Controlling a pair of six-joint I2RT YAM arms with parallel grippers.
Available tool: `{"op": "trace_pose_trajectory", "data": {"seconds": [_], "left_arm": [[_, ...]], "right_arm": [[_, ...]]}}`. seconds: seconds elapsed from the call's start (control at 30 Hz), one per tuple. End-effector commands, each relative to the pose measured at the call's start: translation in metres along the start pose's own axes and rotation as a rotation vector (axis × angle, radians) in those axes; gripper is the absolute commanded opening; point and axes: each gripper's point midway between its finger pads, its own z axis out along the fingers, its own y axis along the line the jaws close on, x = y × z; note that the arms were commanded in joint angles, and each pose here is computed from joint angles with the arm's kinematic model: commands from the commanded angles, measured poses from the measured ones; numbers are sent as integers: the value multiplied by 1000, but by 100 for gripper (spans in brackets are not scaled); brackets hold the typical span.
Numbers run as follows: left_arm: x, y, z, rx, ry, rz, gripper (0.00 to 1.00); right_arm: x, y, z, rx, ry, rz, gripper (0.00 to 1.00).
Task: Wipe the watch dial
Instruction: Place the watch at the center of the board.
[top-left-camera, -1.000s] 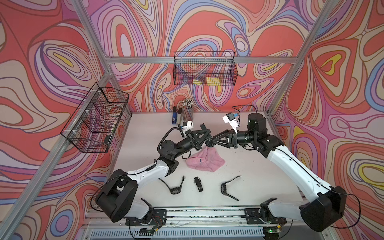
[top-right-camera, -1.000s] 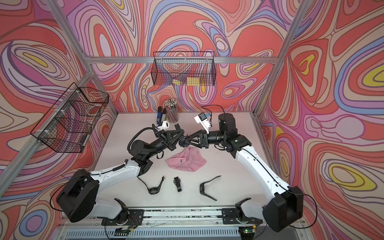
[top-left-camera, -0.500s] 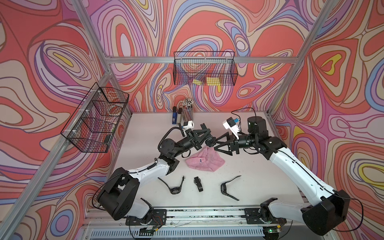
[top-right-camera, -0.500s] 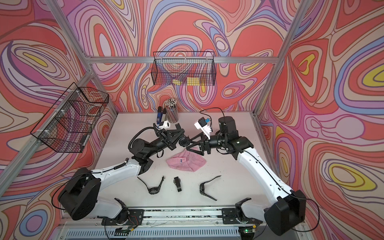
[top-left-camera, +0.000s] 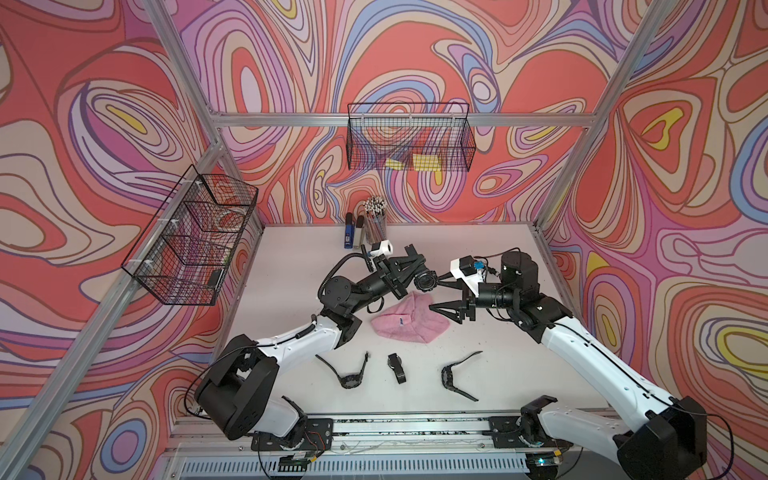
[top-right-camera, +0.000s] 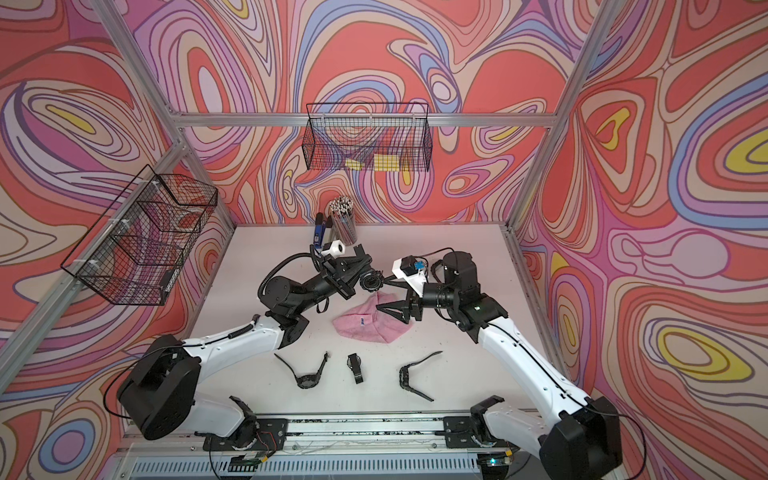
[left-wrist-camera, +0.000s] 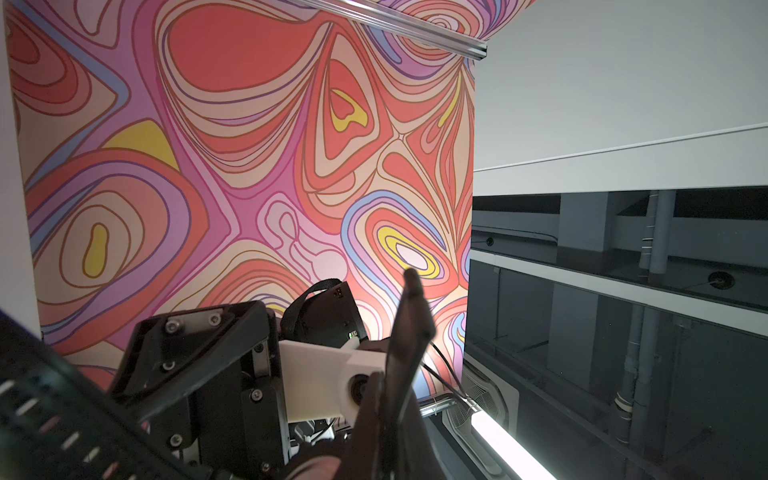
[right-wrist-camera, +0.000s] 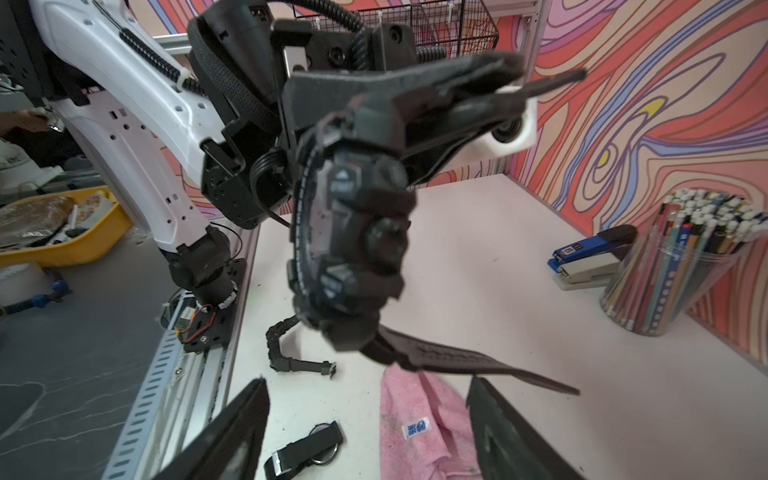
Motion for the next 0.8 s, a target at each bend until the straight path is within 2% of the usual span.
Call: {"op": "trace_pose_trajectory", "data": {"seconds": [0.0,0.13,0.27,0.43,0.53,0.63,0.7,0.77], "left_arm": [[13,-25,3,74,46,16,0],[11,-21,2,67,43,6,0],[11,-21,3,68,40,11,0],[16,-21,8,75,47,8,0],[16,-21,8,77,45,9,0],[16,-19,8,76,41,8,0],[15,-18,7,73,36,3,0],[15,-18,5,76,28,2,0]], "right_arm": [[-16,-5,-4,59,-39,-140,80],[-16,-15,-9,141,-21,-167,80],[-24,-5,-5,65,-59,-154,79],[-24,1,8,14,-56,-149,71],[-24,7,15,-19,-48,-151,63],[-22,9,18,-27,-44,-149,48],[-21,8,17,-15,-40,-148,28],[-20,8,15,3,-39,-152,15]]}}
